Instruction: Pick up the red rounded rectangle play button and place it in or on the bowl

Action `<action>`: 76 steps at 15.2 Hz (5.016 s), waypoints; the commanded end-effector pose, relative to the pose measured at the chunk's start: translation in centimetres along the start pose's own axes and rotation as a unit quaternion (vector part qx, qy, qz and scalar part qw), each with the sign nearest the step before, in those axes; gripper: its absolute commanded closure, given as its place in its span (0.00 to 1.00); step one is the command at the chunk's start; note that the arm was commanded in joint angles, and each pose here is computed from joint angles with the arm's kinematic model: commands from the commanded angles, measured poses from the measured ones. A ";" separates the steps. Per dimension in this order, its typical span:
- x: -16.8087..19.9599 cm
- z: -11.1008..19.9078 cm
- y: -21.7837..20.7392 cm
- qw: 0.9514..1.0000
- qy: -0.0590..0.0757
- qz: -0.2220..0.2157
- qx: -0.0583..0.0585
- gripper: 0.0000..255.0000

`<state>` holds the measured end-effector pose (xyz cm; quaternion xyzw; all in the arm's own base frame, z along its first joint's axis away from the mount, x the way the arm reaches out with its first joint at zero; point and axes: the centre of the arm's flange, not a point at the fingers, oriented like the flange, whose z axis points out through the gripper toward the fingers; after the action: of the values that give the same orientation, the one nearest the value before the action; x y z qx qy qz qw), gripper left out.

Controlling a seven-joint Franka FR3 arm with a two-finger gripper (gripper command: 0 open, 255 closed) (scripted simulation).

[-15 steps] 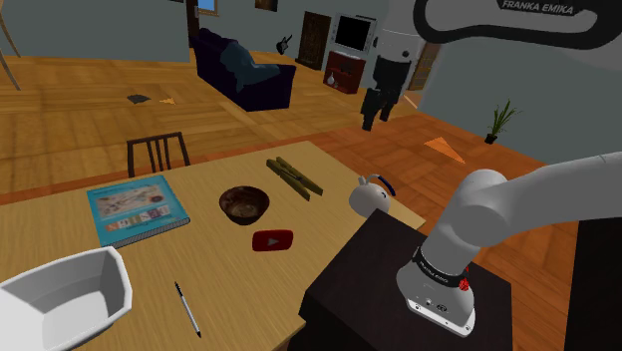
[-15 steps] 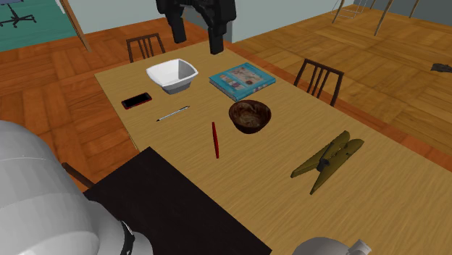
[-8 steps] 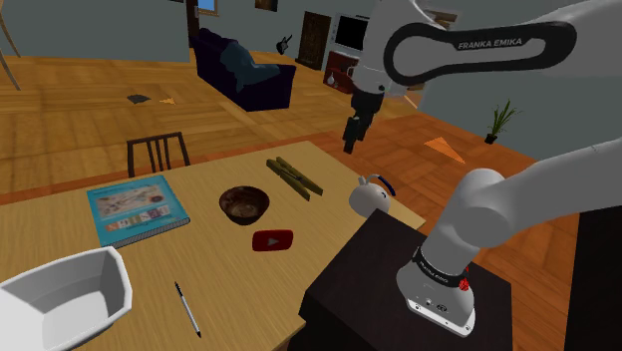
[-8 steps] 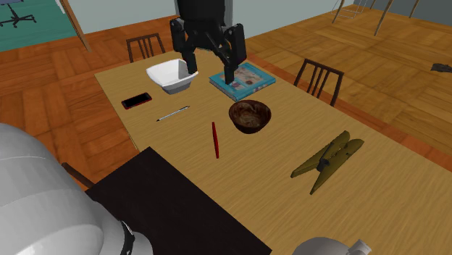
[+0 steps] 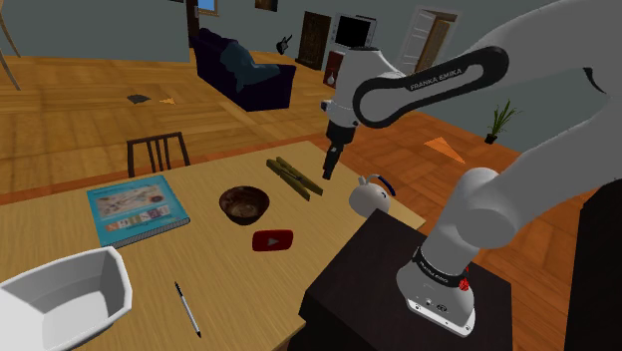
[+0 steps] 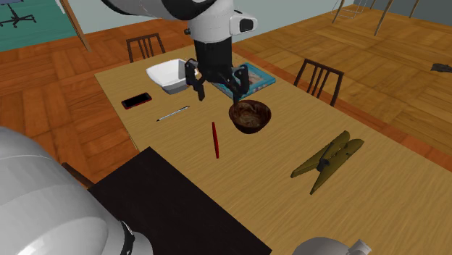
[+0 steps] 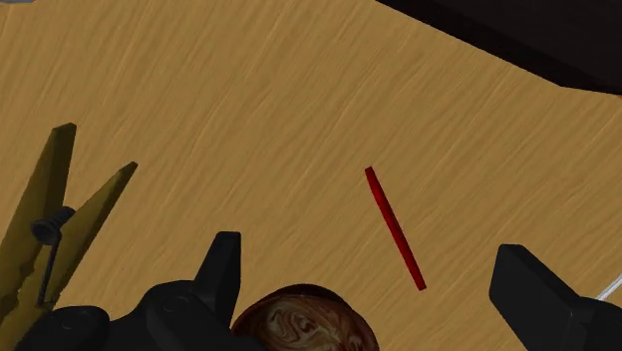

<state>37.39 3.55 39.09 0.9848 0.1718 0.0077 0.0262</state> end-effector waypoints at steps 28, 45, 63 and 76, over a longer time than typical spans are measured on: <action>9.3 25.1 -6.3 0.966 0.037 -0.256 0.028 0.00; 9.3 24.0 -6.3 0.966 0.037 -0.256 0.028 1.00; 9.4 14.5 -5.8 0.966 0.037 -0.256 0.028 1.00; 9.4 8.1 -5.4 0.966 0.037 -0.256 0.028 1.00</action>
<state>44.59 11.41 30.42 0.9075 0.4189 0.0322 -0.0068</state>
